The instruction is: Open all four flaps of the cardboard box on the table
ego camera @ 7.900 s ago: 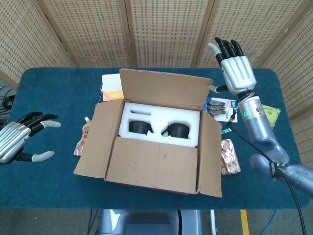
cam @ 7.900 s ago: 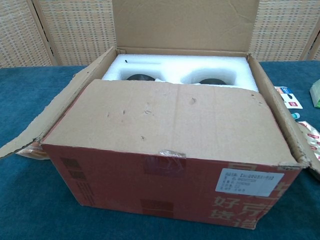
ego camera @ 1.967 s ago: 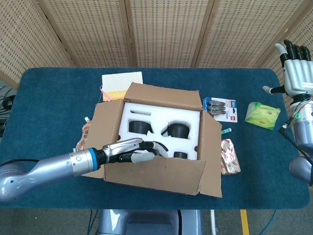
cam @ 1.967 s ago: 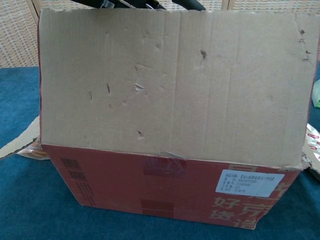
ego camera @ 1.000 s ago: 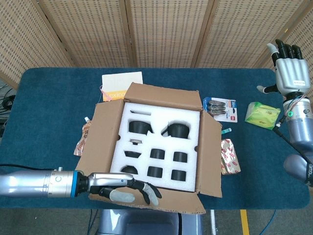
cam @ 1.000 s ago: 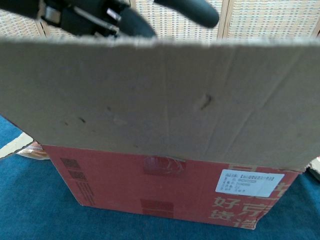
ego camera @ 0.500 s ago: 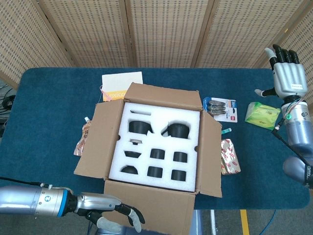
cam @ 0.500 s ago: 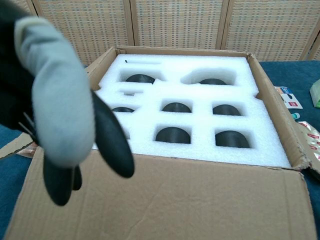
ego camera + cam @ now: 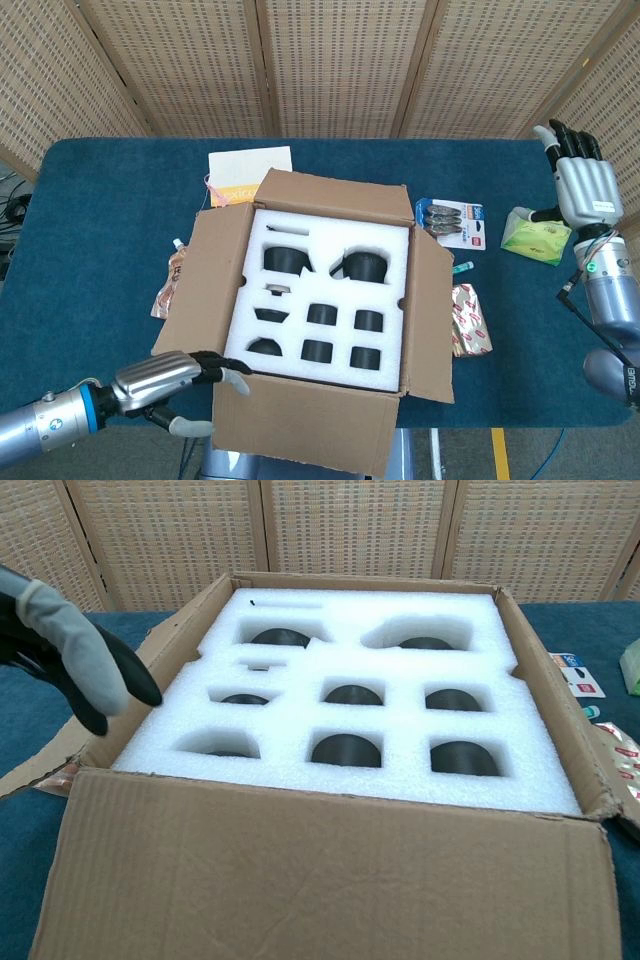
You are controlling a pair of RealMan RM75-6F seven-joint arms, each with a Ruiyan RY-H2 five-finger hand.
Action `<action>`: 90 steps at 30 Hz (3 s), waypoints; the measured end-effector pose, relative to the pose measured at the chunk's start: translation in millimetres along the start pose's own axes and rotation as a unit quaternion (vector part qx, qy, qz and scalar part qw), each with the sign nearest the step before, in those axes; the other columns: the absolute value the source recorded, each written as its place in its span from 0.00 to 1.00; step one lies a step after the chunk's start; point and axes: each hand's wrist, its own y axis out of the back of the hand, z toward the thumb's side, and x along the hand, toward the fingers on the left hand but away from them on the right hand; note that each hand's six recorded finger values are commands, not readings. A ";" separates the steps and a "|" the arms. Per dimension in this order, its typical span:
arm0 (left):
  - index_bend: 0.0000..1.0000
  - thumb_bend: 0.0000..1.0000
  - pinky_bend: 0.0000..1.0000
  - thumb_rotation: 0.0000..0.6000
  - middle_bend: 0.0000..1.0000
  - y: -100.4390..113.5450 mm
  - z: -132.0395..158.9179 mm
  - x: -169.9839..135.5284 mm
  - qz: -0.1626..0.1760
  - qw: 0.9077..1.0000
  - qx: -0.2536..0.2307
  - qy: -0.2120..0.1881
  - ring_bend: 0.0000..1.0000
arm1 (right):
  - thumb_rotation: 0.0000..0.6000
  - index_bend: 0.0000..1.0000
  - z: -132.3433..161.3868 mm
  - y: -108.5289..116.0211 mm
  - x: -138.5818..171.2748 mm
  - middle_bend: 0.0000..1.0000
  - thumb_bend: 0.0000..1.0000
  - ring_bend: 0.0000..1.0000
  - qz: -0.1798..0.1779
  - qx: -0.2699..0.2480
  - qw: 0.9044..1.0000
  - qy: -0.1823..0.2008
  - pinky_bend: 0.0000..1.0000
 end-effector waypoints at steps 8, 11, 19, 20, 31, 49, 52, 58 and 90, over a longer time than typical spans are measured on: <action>0.24 0.00 0.11 0.13 0.14 22.1 -49.4 -42.4 0.193 0.973 0.064 0.109 0.17 | 1.00 0.00 -13.3 -23.8 33.8 0.00 0.00 0.00 0.013 -0.002 1.000 0.012 0.00; 0.24 0.00 0.11 0.13 0.14 31.9 -64.5 -57.0 0.246 0.955 0.084 0.143 0.17 | 1.00 0.00 -18.8 -32.5 46.5 0.00 0.00 0.00 0.015 0.002 1.000 0.013 0.00; 0.24 0.00 0.11 0.13 0.13 37.5 -113.7 -104.6 0.342 0.896 0.123 0.255 0.17 | 1.00 0.00 -33.4 -56.2 82.5 0.00 0.00 0.00 0.018 0.013 1.000 0.009 0.00; 0.24 0.00 0.11 0.13 0.13 37.4 -118.1 -110.1 0.348 0.890 0.126 0.266 0.17 | 1.00 0.00 -34.8 -59.3 85.7 0.00 0.00 0.00 0.020 0.013 1.000 0.008 0.00; 0.24 0.00 0.11 0.13 0.12 47.0 -127.1 -128.1 0.365 0.877 0.138 0.280 0.17 | 1.00 0.00 -49.7 -61.9 86.8 0.00 0.00 0.00 0.028 0.017 0.999 -0.011 0.00; 0.23 0.00 0.11 0.14 0.12 75.2 -111.8 -91.1 0.285 0.885 0.229 0.287 0.17 | 1.00 0.00 -60.3 -40.6 95.2 0.00 0.00 0.00 0.015 0.024 0.999 -0.032 0.00; 0.23 0.00 0.11 0.14 0.12 77.5 -108.9 -87.2 0.272 0.885 0.243 0.290 0.17 | 1.00 0.00 -59.7 -39.8 95.9 0.00 0.00 0.00 0.016 0.027 0.999 -0.031 0.00; 0.23 0.01 0.11 0.15 0.12 78.9 -106.1 -80.9 0.244 0.872 0.293 0.306 0.17 | 1.00 0.00 -59.9 -37.9 97.2 0.00 0.00 0.00 0.017 0.030 0.999 -0.033 0.00; 0.23 0.00 0.11 0.23 0.00 59.4 -100.3 -63.7 0.285 0.823 0.403 0.281 0.02 | 1.00 0.00 -62.5 -41.4 101.9 0.00 0.00 0.00 0.029 0.032 0.998 -0.039 0.00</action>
